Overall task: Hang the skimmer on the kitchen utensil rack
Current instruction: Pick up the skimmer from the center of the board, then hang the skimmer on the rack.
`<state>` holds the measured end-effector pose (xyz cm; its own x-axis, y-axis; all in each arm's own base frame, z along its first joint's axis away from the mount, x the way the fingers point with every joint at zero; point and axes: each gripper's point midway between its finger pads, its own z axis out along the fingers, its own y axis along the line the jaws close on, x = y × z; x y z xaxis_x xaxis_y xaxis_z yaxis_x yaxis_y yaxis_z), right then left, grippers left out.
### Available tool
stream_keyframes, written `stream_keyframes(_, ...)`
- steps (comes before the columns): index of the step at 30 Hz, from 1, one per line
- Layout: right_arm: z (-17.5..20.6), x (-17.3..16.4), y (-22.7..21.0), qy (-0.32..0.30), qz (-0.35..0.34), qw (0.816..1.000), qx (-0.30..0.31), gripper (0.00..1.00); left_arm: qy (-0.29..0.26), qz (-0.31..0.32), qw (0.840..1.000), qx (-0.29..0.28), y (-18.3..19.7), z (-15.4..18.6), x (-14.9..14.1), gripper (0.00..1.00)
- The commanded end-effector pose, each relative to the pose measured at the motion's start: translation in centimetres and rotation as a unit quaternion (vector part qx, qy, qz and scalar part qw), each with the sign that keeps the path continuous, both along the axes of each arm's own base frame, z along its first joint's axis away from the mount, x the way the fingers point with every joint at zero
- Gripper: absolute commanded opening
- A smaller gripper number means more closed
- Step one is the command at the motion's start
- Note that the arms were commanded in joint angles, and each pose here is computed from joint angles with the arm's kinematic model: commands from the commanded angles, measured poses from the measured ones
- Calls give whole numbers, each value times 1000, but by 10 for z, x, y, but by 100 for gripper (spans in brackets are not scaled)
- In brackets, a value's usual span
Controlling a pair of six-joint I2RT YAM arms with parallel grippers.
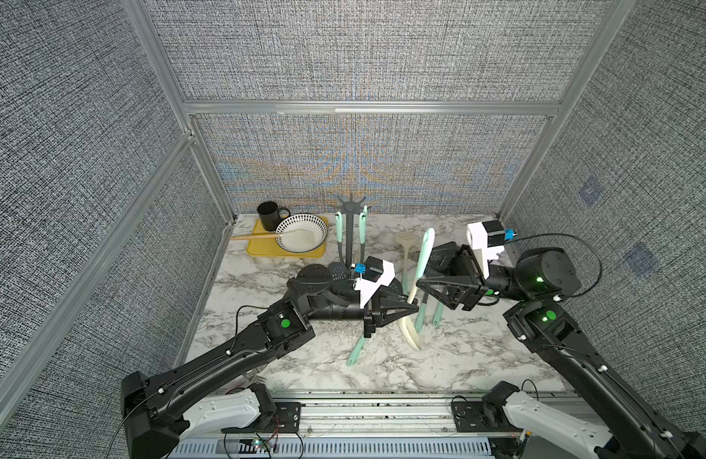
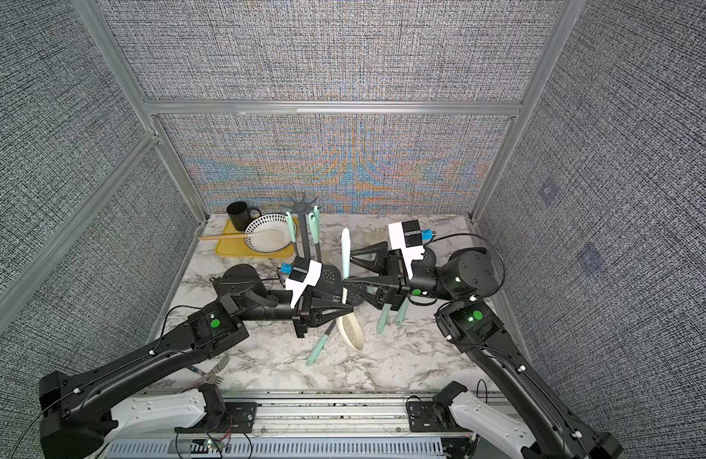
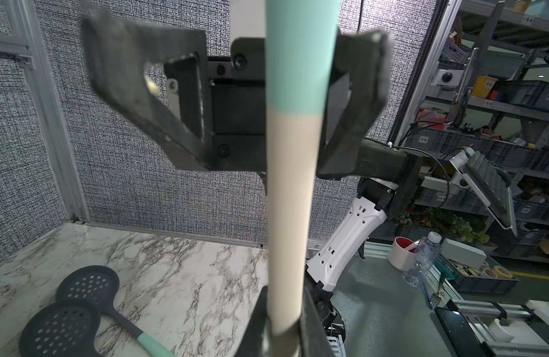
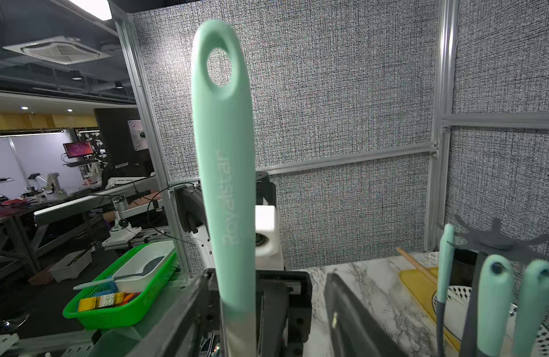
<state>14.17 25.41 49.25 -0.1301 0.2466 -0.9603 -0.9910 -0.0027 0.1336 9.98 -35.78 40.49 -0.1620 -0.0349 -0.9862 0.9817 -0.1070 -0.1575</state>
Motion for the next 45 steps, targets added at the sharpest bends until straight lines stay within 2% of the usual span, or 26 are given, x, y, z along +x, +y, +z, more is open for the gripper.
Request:
stream_keyframes(1,10,-13,1,-3,37,999,16,60,-16,-15,999,-25,1,12,-5,2)
stream_keyframes(5,10,-19,3,-7,47,999,16,48,-17,-21,999,-27,1,12,-7,2)
stream_keyframes(11,11,-27,4,-11,58,998,21,37,-18,-21,999,-28,3,12,-8,2)
stream_keyframes(13,9,-28,6,-15,61,998,21,25,-17,-18,999,-27,3,11,-7,2)
stream_keyframes(16,6,-27,7,-26,44,999,17,0,-14,-1,1000,-26,4,11,-3,2)
stream_keyframes(17,4,-23,5,-27,28,999,17,0,-10,11,1000,-26,5,10,1,2)
stream_keyframes(20,4,-14,-2,-30,-28,999,26,0,3,68,998,-16,11,6,16,60)
stream_keyframes(23,1,6,-11,-15,-105,994,24,0,4,141,990,22,24,-10,34,87)
stream_keyframes(24,-2,17,-15,-3,-139,990,19,0,5,171,985,38,31,-18,42,89)
stream_keyframes(27,-23,58,-27,38,-252,967,-2,0,12,293,952,86,63,-47,72,90)
stream_keyframes(29,-44,82,-28,65,-299,951,-34,0,14,369,922,119,88,-70,90,90)
stream_keyframes(31,-63,98,-22,86,-332,937,-68,0,20,416,898,141,108,-86,101,89)
stream_keyframes(32,-71,105,-18,94,-356,926,-82,0,25,428,891,146,116,-93,106,89)
stream_keyframes(34,-83,109,-8,97,-392,909,-100,0,42,439,888,133,130,-96,112,89)
stream_keyframes(39,-102,107,20,116,-478,863,-112,0,101,456,882,61,163,-99,137,89)
stream_keyframes(42,-112,111,34,154,-501,845,-104,0,141,446,884,4,174,-98,155,89)
stream_keyframes(45,-121,117,50,179,-503,838,-111,0,162,440,882,-39,183,-97,172,88)
